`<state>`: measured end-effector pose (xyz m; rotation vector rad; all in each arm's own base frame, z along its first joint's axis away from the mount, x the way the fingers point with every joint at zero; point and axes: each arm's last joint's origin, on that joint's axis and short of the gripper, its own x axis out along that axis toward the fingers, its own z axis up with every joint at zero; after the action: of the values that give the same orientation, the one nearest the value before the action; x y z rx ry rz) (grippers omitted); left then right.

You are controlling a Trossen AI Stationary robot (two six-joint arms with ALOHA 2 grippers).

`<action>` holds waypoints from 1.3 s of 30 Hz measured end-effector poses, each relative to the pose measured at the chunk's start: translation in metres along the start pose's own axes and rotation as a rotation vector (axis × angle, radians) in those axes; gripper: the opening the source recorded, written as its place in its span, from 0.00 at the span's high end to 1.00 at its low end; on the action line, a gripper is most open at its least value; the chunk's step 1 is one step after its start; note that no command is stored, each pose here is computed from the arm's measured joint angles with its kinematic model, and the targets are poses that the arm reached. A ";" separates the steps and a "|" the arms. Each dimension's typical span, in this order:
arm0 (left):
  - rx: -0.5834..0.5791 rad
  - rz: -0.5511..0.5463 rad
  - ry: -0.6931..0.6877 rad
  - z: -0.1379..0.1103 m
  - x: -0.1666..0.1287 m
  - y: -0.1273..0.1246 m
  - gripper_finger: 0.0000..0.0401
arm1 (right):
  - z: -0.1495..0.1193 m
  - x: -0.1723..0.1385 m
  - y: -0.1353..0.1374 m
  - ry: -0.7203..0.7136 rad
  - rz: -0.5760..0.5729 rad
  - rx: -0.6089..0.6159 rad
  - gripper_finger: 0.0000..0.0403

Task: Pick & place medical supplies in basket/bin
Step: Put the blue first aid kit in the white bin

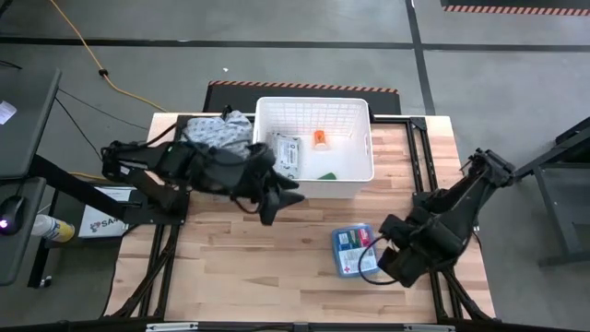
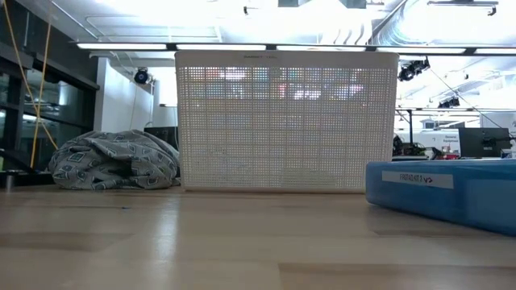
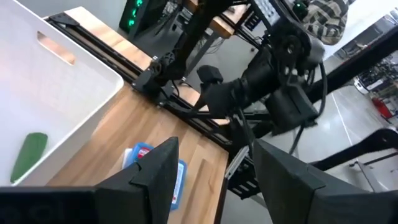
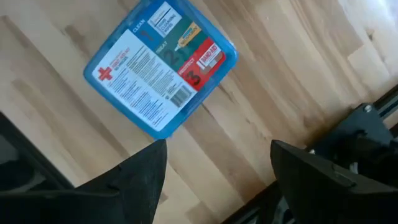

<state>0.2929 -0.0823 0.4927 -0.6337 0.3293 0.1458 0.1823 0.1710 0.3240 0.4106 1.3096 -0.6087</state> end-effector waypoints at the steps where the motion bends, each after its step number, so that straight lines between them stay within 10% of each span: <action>1: 0.005 0.000 -0.002 -0.003 -0.001 -0.003 0.40 | -0.003 -0.001 0.000 -0.001 0.005 0.004 0.31; 39: 0.053 0.166 0.145 -0.090 0.009 -0.041 0.40 | -0.030 0.005 0.020 0.004 0.022 0.130 0.31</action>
<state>0.2876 -0.1690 0.4443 -0.5659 0.5247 0.2494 0.1721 0.2035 0.3109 0.5316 1.2715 -0.6768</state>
